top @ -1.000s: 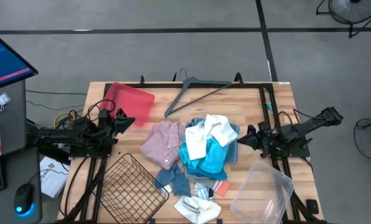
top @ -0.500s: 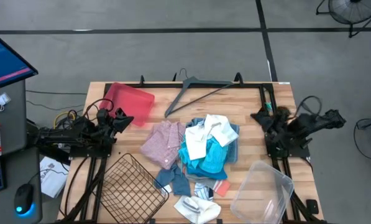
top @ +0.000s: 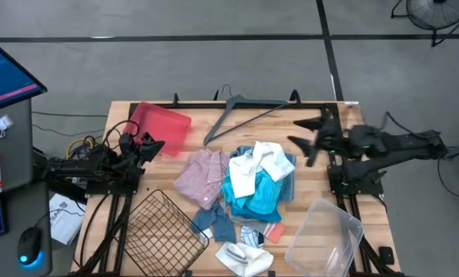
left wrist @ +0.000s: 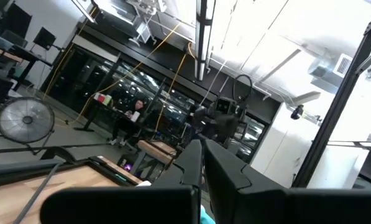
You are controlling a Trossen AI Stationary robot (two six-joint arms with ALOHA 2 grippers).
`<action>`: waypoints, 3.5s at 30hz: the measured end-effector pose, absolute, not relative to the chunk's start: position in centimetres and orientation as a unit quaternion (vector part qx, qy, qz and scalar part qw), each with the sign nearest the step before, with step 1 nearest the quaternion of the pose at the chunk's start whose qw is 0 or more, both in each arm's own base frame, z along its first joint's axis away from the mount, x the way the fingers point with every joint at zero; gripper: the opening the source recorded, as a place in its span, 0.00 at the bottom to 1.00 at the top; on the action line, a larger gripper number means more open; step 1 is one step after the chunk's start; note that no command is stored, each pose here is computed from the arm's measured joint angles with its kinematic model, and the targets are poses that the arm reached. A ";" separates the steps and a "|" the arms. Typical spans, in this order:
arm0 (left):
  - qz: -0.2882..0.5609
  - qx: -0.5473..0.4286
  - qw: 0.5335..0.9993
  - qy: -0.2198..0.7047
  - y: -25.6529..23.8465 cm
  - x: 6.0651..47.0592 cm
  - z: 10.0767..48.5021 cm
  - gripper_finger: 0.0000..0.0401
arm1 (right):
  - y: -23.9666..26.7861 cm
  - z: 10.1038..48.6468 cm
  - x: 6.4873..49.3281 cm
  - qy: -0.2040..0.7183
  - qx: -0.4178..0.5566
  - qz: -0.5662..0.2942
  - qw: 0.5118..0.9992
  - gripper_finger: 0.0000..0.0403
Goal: Pick & Place Cloths
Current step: Put the white shorts into the black wire basket
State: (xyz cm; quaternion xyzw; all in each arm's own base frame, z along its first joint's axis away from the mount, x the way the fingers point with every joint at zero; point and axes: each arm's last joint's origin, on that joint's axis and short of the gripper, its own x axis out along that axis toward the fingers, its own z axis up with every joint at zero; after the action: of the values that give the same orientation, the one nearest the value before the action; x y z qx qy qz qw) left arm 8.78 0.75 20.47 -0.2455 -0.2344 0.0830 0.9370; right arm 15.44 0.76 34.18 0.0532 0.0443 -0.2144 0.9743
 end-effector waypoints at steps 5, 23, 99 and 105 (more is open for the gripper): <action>0.083 -0.245 0.937 -0.235 0.7 8.8 20.5 0.00 | 0.3 31.9 20.0 0.130 0.032 -0.216 0.967 0.84; 0.080 -0.245 0.937 -0.235 0.7 8.8 20.5 0.00 | 0.7 21.5 28.2 0.356 0.021 -0.097 0.929 0.78; -0.025 -0.094 0.995 0.030 3.8 37.1 26.4 0.83 | 2.0 35.5 27.1 0.125 -0.009 -0.042 0.991 0.00; -0.012 -0.093 0.995 0.029 3.8 37.4 26.4 0.67 | 2.6 35.5 27.1 0.123 -0.008 -0.020 0.992 0.00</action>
State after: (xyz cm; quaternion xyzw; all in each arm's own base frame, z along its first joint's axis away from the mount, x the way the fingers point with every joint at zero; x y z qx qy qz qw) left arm 37.36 3.85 26.38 -0.0931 0.0290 -0.0117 0.9952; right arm 27.09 2.64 35.55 -0.0084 0.1231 -0.0201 0.9922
